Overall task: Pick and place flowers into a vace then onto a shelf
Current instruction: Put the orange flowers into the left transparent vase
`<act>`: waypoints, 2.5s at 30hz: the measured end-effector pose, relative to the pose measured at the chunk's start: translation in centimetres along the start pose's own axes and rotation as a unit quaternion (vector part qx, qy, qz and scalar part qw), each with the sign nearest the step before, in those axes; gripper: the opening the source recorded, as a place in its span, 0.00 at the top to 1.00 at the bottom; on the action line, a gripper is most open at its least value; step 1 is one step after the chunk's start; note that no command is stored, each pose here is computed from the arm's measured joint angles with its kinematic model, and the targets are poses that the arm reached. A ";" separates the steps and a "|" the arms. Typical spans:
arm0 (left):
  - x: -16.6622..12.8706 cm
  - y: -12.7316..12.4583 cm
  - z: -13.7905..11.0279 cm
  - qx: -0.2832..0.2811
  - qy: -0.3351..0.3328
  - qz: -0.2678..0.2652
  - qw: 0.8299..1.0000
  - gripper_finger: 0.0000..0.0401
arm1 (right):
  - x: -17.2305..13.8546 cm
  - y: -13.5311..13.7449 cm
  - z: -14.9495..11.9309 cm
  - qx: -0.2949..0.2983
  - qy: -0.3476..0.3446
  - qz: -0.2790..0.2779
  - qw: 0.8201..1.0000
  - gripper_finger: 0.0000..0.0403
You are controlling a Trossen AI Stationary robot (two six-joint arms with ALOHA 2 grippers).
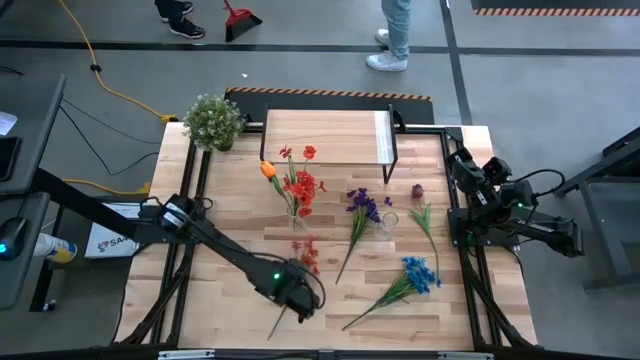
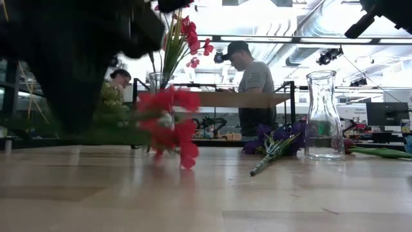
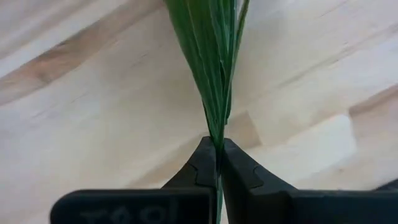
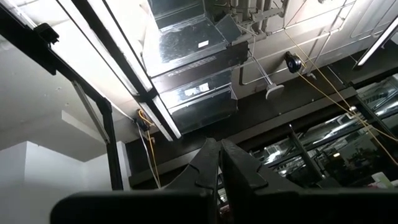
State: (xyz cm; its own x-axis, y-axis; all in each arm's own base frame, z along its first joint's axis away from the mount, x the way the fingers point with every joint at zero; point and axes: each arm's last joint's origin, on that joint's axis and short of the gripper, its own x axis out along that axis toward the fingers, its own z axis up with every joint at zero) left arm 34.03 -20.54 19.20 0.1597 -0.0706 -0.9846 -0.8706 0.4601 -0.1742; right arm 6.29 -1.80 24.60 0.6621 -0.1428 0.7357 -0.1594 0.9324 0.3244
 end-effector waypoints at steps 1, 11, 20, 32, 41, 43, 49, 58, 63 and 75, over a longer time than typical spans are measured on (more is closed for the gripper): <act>-0.6 -0.1 -0.4 -0.002 -0.003 0.006 1.000 0.91 | 0.0 0.0 0.0 0.000 0.000 0.000 1.000 0.97; -6.9 -1.4 -5.7 -0.061 -0.127 -0.064 0.988 0.91 | 0.0 0.0 0.0 0.000 0.002 -0.001 1.000 0.97; -11.4 -1.1 -7.9 -0.093 -0.297 -0.154 0.938 0.91 | 0.0 0.0 0.0 0.000 0.002 0.000 1.000 0.97; -15.2 -1.4 -7.5 -0.012 -0.511 -0.203 0.835 0.91 | 0.0 0.0 0.0 0.002 0.003 0.001 1.000 0.97; -17.0 -0.5 -6.8 0.073 -0.650 -0.146 0.742 0.91 | 0.0 0.0 -0.1 0.006 0.004 0.000 1.000 0.97; -17.3 -0.1 -6.7 0.082 -0.662 -0.137 0.732 0.91 | 0.0 0.0 -0.1 0.006 0.004 0.000 1.000 0.97; -17.6 0.7 -6.3 0.115 -0.676 -0.106 0.720 0.91 | 0.0 0.0 -0.1 0.006 0.008 0.006 1.000 0.97; -18.3 0.7 -4.7 0.140 -0.685 -0.054 0.713 0.91 | 0.0 0.0 -0.1 0.005 0.006 0.003 1.000 0.97; -19.1 0.9 -2.9 0.137 -0.689 -0.025 0.711 0.91 | 0.0 0.0 0.0 0.004 0.005 0.004 1.000 0.97; -24.6 4.4 -1.5 0.155 -0.690 -0.002 0.707 0.91 | 0.0 0.0 0.0 0.004 -0.003 -0.004 1.000 0.97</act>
State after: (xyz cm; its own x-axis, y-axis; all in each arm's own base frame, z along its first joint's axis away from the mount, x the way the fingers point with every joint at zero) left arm 25.59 -18.11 42.62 0.6503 0.7597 0.0014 -0.7590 0.6496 0.0438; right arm 6.27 -1.82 24.60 0.6588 -0.1518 0.7369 -0.1597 0.9289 0.3341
